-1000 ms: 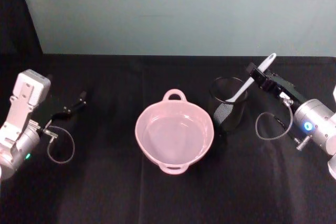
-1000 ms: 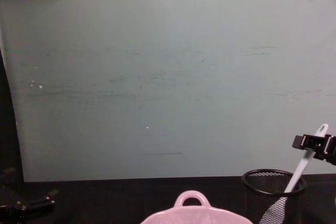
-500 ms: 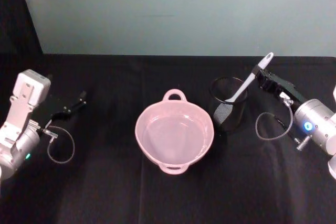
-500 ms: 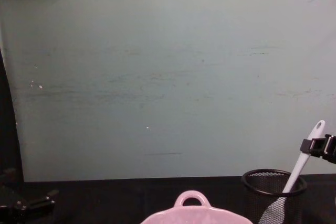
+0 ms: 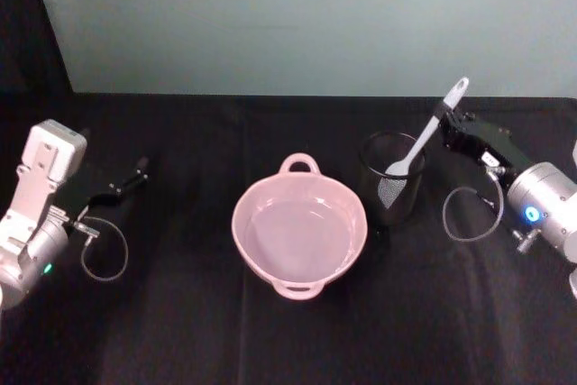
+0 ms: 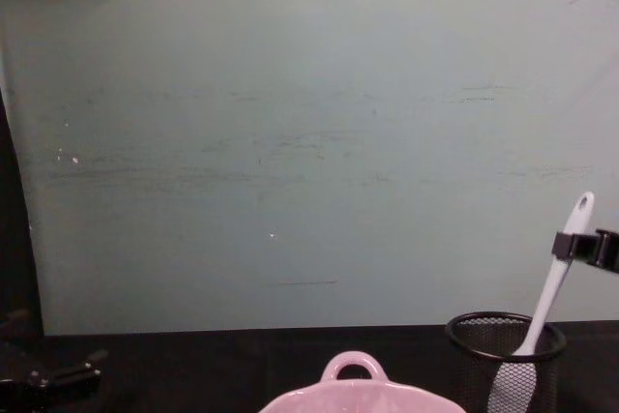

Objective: Use the one hand to pick up the spoon and stir the clear water in the bowl.

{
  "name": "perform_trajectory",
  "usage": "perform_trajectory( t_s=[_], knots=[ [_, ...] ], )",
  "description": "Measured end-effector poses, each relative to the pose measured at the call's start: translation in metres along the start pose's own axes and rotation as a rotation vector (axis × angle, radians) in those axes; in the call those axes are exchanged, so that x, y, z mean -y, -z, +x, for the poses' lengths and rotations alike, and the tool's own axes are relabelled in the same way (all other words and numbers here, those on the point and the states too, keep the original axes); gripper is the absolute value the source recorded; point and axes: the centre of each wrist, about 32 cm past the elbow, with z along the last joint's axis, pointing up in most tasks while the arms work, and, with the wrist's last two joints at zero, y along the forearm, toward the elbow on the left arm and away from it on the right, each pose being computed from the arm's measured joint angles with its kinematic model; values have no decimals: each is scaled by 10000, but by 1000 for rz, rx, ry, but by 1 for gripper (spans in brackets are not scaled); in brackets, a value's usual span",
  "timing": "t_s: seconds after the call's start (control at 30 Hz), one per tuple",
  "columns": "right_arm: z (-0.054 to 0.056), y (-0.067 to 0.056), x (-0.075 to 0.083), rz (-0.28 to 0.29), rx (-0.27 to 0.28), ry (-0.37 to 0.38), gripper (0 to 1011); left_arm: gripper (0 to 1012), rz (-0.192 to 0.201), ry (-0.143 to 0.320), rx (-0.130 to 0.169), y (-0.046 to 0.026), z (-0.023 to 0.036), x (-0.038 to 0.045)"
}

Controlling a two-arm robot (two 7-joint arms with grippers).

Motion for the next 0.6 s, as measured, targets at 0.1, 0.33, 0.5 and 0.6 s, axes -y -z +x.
perform_trajectory(
  t_s=[0.1, 0.33, 0.5, 0.6],
  knots=[
    [-22, -80, 19, 7, 37, -9, 109, 1011, 0, 0, 0, 0, 0, 0],
    [-71, -316, 80, 35, 112, -43, 109, 1011, 0, 0, 0, 0, 0, 0],
    [-92, -493, 126, 72, 206, -96, 109, 1011, 0, 0, 0, 0, 0, 0],
    [-107, -607, 149, 94, 260, -124, 109, 1011, 0, 0, 0, 0, 0, 0]
  ],
)
